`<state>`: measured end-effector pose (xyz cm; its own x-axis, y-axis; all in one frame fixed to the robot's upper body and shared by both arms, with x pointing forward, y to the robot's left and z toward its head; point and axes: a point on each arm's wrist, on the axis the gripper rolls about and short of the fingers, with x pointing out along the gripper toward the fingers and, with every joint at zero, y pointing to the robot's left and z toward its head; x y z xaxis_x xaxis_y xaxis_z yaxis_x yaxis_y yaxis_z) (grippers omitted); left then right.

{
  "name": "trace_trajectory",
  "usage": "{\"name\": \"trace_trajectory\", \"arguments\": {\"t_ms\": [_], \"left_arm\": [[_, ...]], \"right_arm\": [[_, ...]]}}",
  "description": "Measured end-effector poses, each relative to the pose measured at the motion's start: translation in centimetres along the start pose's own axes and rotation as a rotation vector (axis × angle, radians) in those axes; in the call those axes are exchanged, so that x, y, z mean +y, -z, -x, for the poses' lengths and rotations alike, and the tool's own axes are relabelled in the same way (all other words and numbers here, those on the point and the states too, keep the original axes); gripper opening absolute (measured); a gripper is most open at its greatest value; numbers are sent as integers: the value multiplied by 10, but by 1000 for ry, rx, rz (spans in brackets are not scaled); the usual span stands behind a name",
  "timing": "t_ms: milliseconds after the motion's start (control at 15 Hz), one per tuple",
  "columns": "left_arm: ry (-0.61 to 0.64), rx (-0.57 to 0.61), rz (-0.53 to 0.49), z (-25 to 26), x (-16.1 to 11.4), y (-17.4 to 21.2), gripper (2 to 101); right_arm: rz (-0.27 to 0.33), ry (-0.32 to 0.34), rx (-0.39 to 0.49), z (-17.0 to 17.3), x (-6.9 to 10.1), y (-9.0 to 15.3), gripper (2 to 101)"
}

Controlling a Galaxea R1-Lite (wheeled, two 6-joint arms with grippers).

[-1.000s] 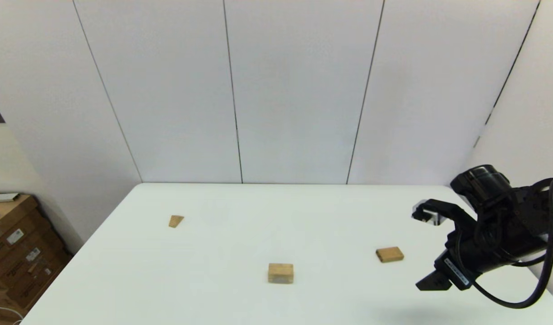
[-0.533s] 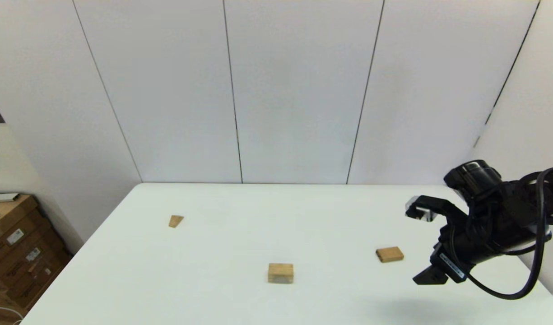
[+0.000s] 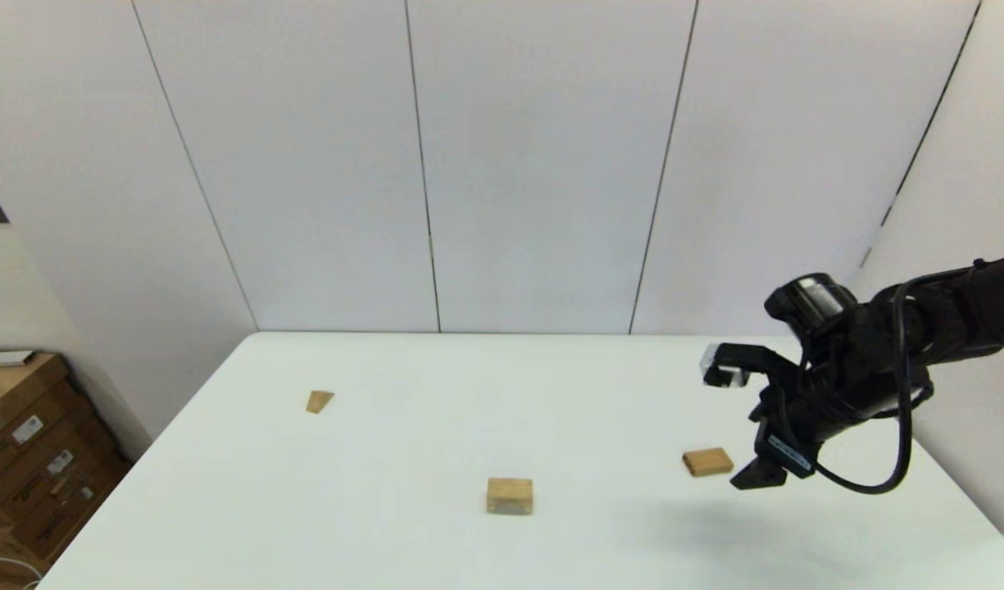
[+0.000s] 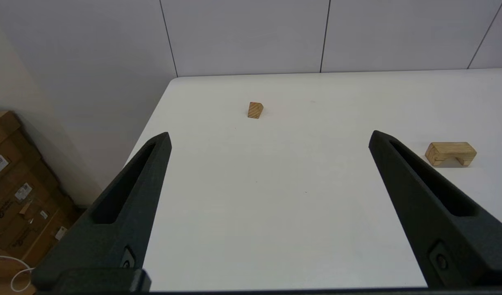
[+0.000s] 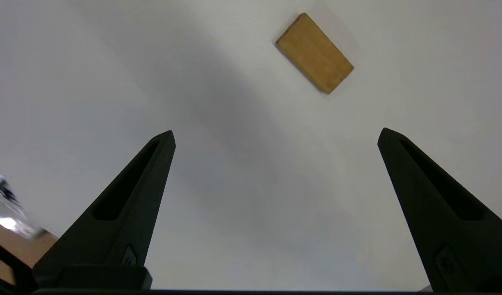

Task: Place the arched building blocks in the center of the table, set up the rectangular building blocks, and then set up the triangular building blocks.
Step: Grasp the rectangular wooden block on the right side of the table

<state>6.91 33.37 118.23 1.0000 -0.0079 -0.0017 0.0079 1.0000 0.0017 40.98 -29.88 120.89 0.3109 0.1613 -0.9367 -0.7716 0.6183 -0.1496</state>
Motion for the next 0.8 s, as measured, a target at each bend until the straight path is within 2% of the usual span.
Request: {"name": "trace_trajectory", "arguments": {"t_ms": [333, 600, 800], "left_arm": [[0, 0, 0, 0, 0, 0, 978], [0, 0, 0, 0, 0, 0, 978], [0, 0, 0, 0, 0, 0, 978]], "right_arm": [[163, -67, 54, -17, -11, -9, 980], [239, -162, 118, -28, -21, -20, 980], [309, -191, 132, -47, -27, -27, 980]]}}
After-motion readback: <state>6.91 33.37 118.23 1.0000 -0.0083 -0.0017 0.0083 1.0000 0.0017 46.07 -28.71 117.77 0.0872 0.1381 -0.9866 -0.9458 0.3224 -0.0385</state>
